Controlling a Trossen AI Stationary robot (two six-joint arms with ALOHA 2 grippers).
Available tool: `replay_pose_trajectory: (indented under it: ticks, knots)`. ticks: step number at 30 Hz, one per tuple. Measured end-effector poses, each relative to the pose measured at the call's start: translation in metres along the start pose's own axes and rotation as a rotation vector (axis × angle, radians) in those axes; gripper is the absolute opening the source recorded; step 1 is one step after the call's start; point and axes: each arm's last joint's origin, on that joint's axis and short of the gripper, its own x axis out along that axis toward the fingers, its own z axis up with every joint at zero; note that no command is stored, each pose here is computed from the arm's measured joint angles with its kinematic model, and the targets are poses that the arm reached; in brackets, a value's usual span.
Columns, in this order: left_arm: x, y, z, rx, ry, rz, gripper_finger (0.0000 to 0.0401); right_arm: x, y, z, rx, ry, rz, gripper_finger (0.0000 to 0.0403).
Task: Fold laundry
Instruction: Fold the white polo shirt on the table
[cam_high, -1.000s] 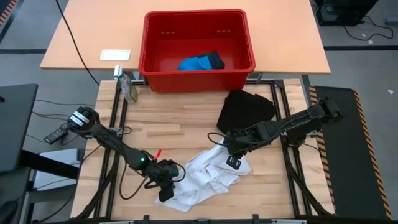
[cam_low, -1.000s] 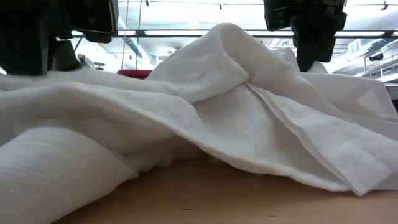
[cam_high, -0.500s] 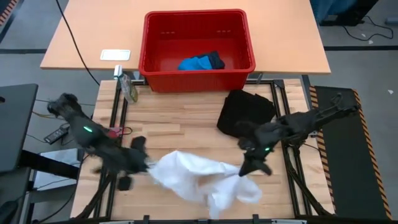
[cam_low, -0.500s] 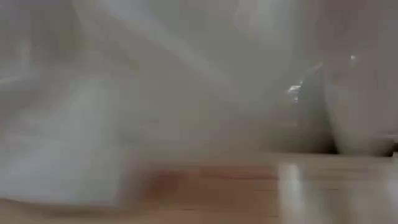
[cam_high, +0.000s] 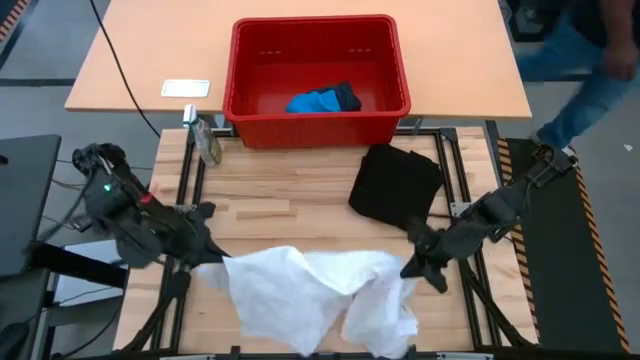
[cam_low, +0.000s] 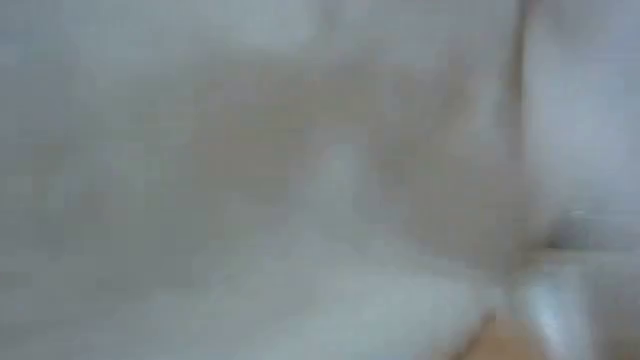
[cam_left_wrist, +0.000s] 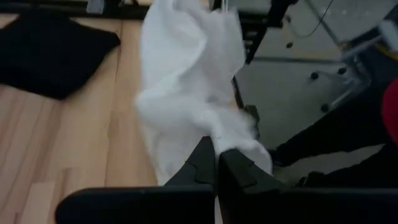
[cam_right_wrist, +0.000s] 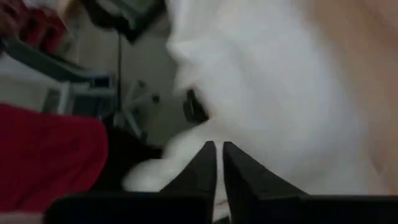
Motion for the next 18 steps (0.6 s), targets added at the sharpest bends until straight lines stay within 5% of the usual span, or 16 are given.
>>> replay_pose_trajectory:
  ticks: [8, 12, 14, 18]
  knots:
    - [0.017, -0.011, -0.006, 0.012, 0.045, 0.022, 0.0, 0.03, -0.002, -0.014, 0.254, 0.198, -0.095, 0.0109]
    - [0.017, -0.009, -0.005, -0.01, 0.008, 0.074, 0.0, 0.051, -0.002, -0.022, 0.336, 0.102, -0.201, 0.0107]
    - [0.016, -0.008, -0.004, -0.015, -0.012, 0.107, 0.0, 0.072, 0.002, -0.03, 0.271, 0.084, -0.217, 0.0103]
    - [0.016, -0.008, -0.004, -0.007, -0.017, 0.115, 0.0, 0.126, 0.009, -0.057, -0.062, 0.116, -0.219, 0.0096]
